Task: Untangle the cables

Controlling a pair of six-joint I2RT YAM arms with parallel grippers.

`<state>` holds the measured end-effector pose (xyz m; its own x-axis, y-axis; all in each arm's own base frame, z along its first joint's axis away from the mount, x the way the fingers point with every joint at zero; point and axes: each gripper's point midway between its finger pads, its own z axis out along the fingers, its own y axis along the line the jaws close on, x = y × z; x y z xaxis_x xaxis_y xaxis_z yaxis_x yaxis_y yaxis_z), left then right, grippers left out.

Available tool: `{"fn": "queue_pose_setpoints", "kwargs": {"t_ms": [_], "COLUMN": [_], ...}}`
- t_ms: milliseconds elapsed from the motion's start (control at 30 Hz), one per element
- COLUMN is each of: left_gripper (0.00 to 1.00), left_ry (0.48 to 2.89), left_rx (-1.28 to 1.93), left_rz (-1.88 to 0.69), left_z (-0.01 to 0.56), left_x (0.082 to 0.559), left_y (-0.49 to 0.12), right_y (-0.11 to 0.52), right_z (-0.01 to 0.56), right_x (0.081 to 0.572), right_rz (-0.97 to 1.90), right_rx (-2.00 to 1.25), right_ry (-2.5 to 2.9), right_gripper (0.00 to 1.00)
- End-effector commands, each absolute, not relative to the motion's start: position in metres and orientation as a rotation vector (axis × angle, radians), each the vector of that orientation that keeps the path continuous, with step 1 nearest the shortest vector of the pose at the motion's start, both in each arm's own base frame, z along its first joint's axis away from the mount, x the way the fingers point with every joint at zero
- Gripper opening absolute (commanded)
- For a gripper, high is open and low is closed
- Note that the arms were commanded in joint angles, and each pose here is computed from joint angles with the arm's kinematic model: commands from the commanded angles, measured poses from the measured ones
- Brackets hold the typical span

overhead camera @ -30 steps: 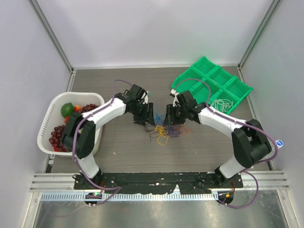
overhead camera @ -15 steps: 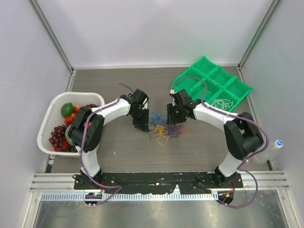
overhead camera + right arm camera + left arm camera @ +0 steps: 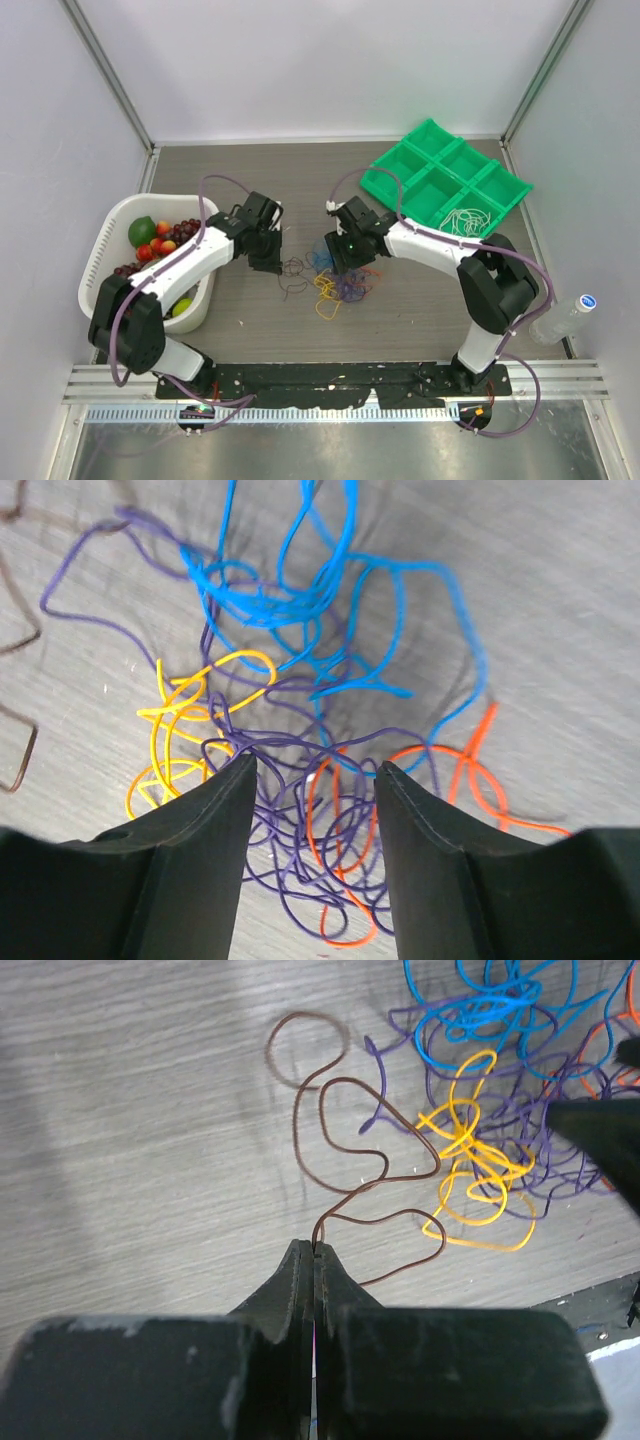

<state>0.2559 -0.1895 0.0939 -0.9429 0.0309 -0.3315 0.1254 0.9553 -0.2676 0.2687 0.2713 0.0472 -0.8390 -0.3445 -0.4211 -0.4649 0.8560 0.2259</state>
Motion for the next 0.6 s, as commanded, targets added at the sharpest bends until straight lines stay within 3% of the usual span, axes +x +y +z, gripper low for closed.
{"fn": "queue_pose_setpoints", "kwargs": {"t_ms": [0,67,333,567], "left_gripper": [0.0,0.0,0.0,0.0], "left_ry": [2.731,2.694,2.481,2.241], "left_rx": [0.114,0.113,0.141,0.156], "left_rz": [-0.396,-0.41,-0.53,-0.646], "left_z": [0.109,0.121,0.196,0.27], "left_x": [0.247,0.249,0.263,0.272], "left_y": [-0.179,-0.179,-0.19,-0.198], "right_y": [0.257,0.265,0.351,0.331], "right_z": [0.106,0.117,0.176,0.276], "right_x": [0.302,0.304,0.285,0.301], "right_rz": [0.305,0.354,1.023,1.224], "right_rx": [-0.602,-0.607,-0.662,-0.598], "right_ry": [2.497,2.463,2.26,1.963], "right_gripper": [0.59,0.61,0.62,0.64]}}
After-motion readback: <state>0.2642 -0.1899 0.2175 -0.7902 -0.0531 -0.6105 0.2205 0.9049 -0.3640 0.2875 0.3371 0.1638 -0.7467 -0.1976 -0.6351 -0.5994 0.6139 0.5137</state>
